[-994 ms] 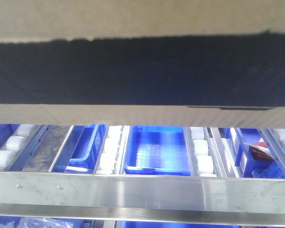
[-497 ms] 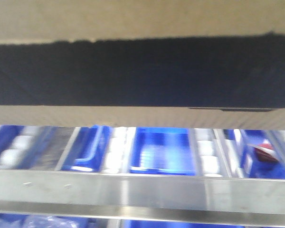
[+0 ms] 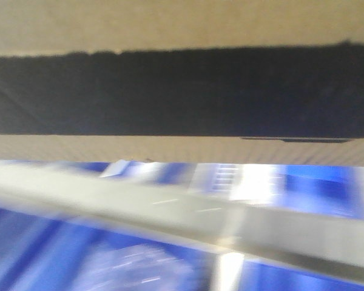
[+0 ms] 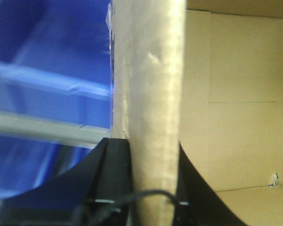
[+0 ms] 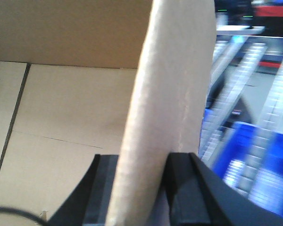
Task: Grab box from left shelf to table start
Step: 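Pull the held box back away from the shelf with both grippers, then hold the box with both grippers while the base turns away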
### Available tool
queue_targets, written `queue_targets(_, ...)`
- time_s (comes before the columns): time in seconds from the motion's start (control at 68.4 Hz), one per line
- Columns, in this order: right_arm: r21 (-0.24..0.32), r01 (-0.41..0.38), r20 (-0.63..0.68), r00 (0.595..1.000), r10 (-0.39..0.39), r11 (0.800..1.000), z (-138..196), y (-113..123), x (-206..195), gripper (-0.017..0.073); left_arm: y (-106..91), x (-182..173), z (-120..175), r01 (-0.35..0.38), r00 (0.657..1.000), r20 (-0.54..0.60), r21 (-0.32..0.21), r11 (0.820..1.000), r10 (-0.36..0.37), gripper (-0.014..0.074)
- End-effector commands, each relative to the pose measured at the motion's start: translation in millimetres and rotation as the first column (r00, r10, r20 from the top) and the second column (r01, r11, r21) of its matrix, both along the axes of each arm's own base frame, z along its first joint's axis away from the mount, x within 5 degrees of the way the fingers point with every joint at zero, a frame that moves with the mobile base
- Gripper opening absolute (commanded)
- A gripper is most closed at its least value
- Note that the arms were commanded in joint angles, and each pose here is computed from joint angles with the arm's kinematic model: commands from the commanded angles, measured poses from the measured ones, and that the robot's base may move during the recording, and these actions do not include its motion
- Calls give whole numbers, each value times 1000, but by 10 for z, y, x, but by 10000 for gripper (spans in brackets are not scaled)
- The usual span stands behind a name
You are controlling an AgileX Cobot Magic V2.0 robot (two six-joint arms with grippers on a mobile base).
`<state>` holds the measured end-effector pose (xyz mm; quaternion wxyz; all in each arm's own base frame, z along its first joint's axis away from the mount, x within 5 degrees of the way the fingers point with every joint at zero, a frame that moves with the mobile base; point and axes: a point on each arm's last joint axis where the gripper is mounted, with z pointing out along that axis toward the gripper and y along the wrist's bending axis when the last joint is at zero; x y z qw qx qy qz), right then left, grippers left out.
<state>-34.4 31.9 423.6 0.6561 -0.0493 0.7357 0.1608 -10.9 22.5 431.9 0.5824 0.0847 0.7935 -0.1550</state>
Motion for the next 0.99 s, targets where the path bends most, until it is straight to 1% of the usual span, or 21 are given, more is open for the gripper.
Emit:
queue_targets(0.0, 3, 81, 150, 985, -81, 997, 194, -68, 34, 58, -6, -49, 248, 50, 983, 179, -122, 991, -28, -92)
queue_targets(0.98, 3, 81, 150, 985, -81, 997, 194, -68, 34, 58, -6, -49, 248, 50, 983, 179, -122, 991, -28, -92)
